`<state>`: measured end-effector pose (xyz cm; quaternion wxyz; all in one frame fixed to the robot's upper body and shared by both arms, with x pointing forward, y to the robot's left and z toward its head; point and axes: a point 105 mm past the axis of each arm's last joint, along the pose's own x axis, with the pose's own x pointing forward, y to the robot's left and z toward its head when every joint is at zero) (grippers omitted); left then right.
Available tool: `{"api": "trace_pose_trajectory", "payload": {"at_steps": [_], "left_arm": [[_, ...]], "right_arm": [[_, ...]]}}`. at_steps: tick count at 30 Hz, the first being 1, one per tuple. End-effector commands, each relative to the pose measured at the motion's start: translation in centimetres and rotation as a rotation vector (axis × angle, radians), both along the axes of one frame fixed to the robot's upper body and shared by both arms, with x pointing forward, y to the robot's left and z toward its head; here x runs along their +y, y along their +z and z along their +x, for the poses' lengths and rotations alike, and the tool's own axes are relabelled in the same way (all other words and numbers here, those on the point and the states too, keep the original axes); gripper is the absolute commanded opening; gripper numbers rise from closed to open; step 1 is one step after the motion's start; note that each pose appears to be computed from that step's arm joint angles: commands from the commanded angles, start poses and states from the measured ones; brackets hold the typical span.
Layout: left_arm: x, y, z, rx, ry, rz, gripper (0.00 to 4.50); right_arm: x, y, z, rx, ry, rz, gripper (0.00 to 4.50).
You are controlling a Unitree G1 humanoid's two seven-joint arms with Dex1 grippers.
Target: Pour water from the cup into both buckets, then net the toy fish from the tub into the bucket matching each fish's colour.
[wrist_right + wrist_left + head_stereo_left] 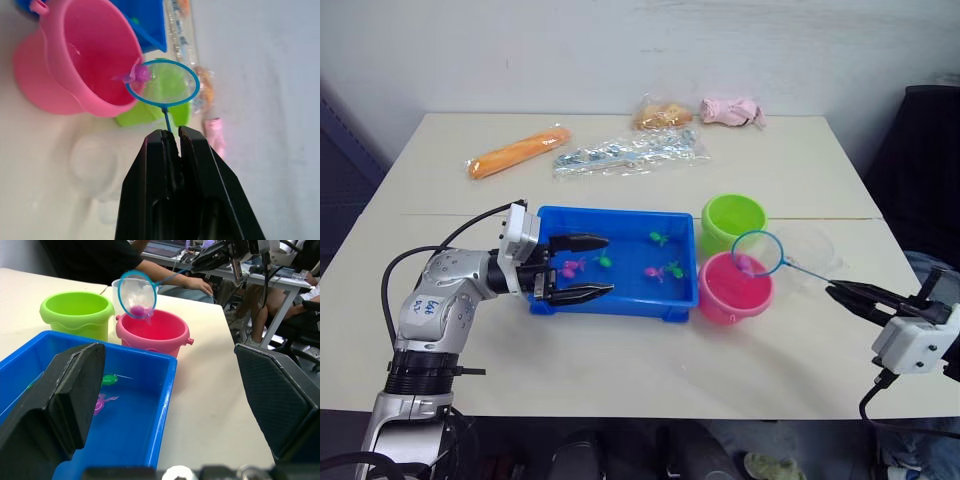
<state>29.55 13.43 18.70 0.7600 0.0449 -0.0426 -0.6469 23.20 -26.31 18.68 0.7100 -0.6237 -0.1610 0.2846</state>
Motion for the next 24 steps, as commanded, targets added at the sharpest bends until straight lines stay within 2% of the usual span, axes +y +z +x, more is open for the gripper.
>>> {"api": "trace_pose_trajectory", "payload": {"at_steps": [1, 10, 14, 24], "left_arm": [[-0.2, 1.0, 0.1, -0.049, -0.002, -0.019, 4.44], [-0.4, 1.1, 0.4, -0.054, 0.004, -0.035, 4.44], [-0.8, 1.1, 0.4, -0.058, 0.002, -0.047, 4.44], [-0.7, 1.1, 0.6, -0.064, 0.012, -0.059, 4.44]], "right_arm": [[0.5, 0.4, -0.9, -0.138, 0.03, -0.069, 0.0], [0.4, -2.5, -1.7, -0.185, -0.015, -0.125, 0.0], [1.0, -4.7, -2.1, -0.156, -0.009, -0.132, 0.0], [1.6, -3.8, -2.4, -0.29, 0.009, -0.156, 0.0]]}}
